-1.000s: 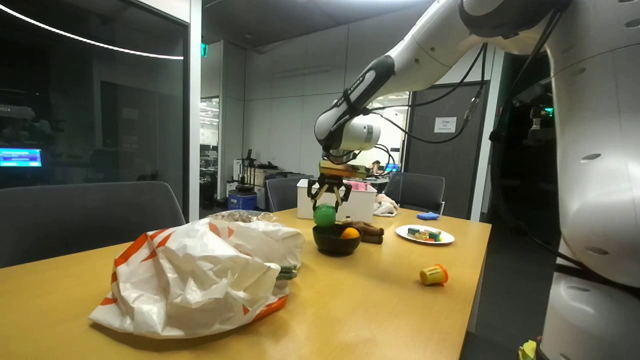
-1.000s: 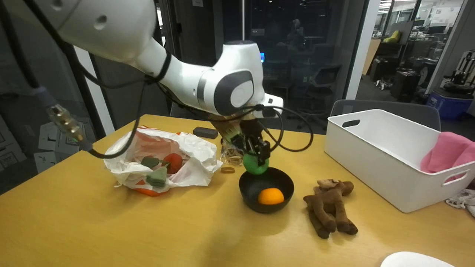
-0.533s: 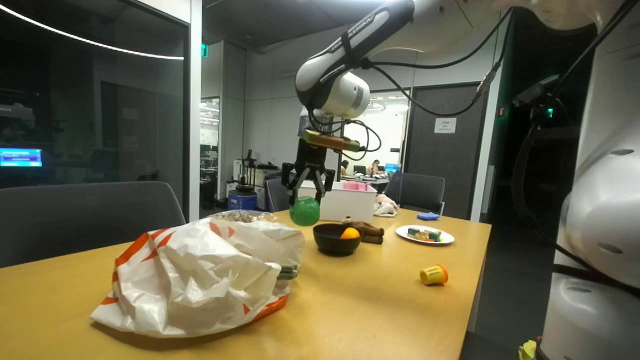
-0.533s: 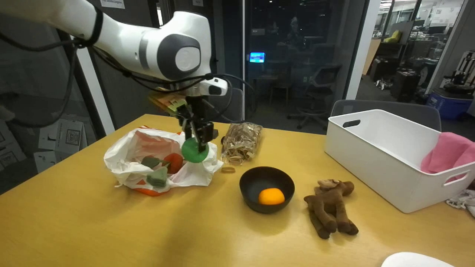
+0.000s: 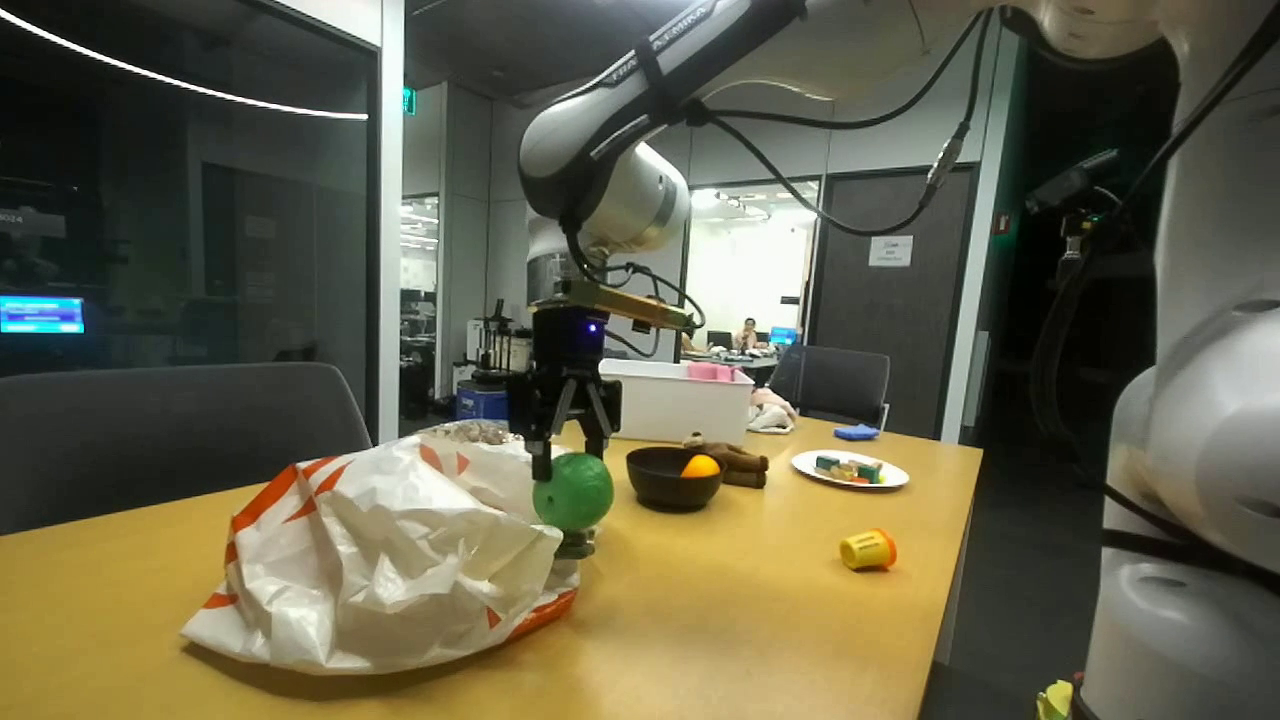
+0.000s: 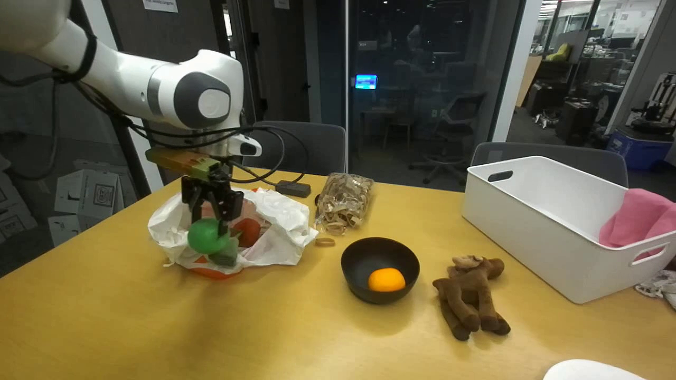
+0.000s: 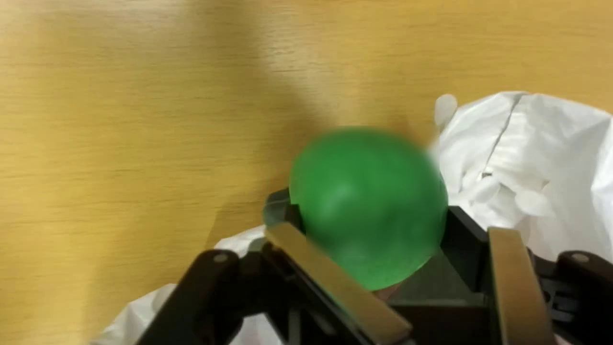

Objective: Put the toy vegetable, the contents of the black bowl and the toy moose into the plastic bag

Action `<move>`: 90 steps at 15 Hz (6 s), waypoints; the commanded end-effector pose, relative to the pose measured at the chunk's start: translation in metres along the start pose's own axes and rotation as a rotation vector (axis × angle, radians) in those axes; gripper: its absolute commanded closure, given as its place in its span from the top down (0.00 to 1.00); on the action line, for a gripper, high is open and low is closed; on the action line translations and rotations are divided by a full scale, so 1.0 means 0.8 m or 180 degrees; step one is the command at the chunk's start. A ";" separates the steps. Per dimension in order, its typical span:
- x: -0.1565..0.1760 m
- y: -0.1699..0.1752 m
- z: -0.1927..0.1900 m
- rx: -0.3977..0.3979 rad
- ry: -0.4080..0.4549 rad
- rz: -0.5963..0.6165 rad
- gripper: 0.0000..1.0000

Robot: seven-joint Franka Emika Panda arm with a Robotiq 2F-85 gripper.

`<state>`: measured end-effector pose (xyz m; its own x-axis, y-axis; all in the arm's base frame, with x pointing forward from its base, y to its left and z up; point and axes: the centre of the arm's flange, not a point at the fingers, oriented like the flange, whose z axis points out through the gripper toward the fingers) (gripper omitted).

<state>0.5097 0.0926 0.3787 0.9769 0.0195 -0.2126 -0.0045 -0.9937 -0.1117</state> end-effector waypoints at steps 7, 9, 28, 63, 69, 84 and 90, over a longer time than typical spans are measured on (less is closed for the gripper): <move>-0.003 -0.099 0.021 -0.0389 0.0206 -0.1525 0.49; -0.003 -0.114 0.021 -0.0527 0.0343 -0.1754 0.49; 0.040 -0.102 -0.020 -0.0949 0.1337 -0.1890 1.00; 0.028 0.399 -0.011 0.0206 0.1489 0.2879 1.00; 0.033 0.421 0.015 0.0187 0.1376 0.3063 1.00; 0.058 0.445 0.037 0.0056 0.1230 0.3198 1.00; 0.064 0.448 0.044 0.0048 0.1154 0.3220 0.69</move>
<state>0.5400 -0.2559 0.2880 0.5353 -0.8400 0.0891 -0.8385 -0.5411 -0.0637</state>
